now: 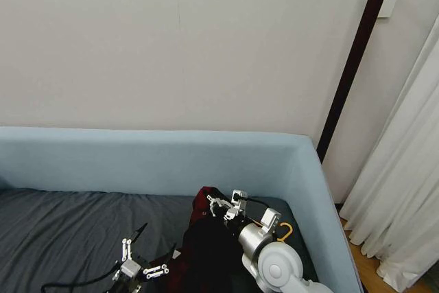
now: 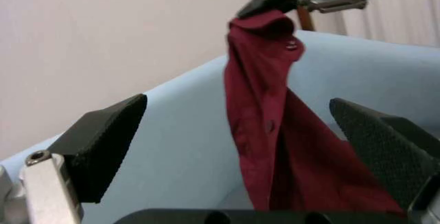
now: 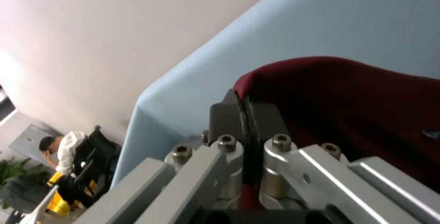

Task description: Pick up the clothes from the sofa and hang them on the clothes hanger.

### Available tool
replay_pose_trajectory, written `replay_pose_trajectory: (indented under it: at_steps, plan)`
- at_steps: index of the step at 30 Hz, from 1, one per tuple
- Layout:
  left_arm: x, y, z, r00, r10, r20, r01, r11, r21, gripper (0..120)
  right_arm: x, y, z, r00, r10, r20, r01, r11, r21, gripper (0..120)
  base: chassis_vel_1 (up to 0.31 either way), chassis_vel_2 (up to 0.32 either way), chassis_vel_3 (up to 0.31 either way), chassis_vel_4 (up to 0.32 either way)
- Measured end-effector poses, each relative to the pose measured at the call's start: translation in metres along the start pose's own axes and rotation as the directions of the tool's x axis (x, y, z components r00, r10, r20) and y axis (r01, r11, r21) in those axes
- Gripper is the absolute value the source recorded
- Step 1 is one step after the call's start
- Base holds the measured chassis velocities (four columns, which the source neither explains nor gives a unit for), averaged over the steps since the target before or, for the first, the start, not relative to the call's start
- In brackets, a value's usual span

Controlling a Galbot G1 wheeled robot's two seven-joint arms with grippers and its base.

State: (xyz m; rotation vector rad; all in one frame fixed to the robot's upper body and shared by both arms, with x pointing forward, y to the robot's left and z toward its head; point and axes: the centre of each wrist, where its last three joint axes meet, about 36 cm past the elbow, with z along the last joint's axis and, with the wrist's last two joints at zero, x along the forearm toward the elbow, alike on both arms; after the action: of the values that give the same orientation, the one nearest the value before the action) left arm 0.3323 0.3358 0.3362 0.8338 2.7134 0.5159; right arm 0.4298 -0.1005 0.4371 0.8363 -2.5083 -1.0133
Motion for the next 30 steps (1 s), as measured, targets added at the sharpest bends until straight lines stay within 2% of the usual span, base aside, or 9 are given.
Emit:
replay_pose_trajectory:
  at_steps: [4,6,9,10,13,16,20,26,30]
  plan:
    - [-0.022,0.008,0.007,0.999,0.050,-0.009,-0.050,0.999,0.006,100,-0.006,0.002,-0.002,1.000,-0.004,0.013,0.004,1.000,-0.003,0,0.000,0.000,0.000,0.000]
    - [-0.027,0.007,0.010,0.999,0.045,-0.014,-0.045,0.999,0.011,100,-0.008,0.002,-0.002,1.000,-0.004,0.017,0.004,1.000,-0.002,0,0.000,0.000,0.000,0.000]
    - [-0.043,-0.009,0.015,0.996,-0.073,-0.055,0.075,0.996,0.048,100,-0.008,0.000,-0.003,1.000,0.001,0.026,-0.001,1.000,0.002,0,0.000,0.000,0.000,0.000]
    - [-0.051,-0.022,0.015,0.989,-0.124,-0.081,0.131,0.988,0.078,100,-0.007,-0.001,-0.002,1.000,0.005,0.026,-0.005,1.000,0.002,0,0.000,0.000,0.000,0.000]
    - [-0.059,-0.038,0.014,0.984,-0.151,-0.091,0.161,0.980,0.115,100,-0.005,-0.001,-0.001,1.000,0.006,0.025,-0.006,1.000,0.003,0,0.000,0.000,0.000,0.000]
    - [-0.073,-0.061,0.012,0.987,-0.141,-0.078,0.152,0.976,0.154,100,-0.003,-0.001,0.002,1.000,0.005,0.024,-0.005,1.000,0.003,0,0.000,0.000,0.000,0.000]
    - [-0.081,-0.074,0.013,0.992,-0.107,-0.069,0.117,0.982,0.149,100,-0.003,0.001,0.005,1.000,0.004,0.023,-0.004,1.000,0.003,0,0.000,0.000,0.000,0.000]
    - [-0.090,-0.082,0.012,0.993,-0.104,-0.047,0.110,0.982,0.152,99,-0.003,0.002,0.012,1.000,0.005,0.017,-0.005,1.000,-0.003,0,0.000,0.000,0.000,0.000]
    - [-0.094,-0.083,0.009,0.993,-0.116,-0.021,0.118,0.981,0.153,94,-0.001,0.003,0.019,1.000,0.005,0.008,-0.005,1.000,-0.001,0,0.000,0.000,0.000,0.000]
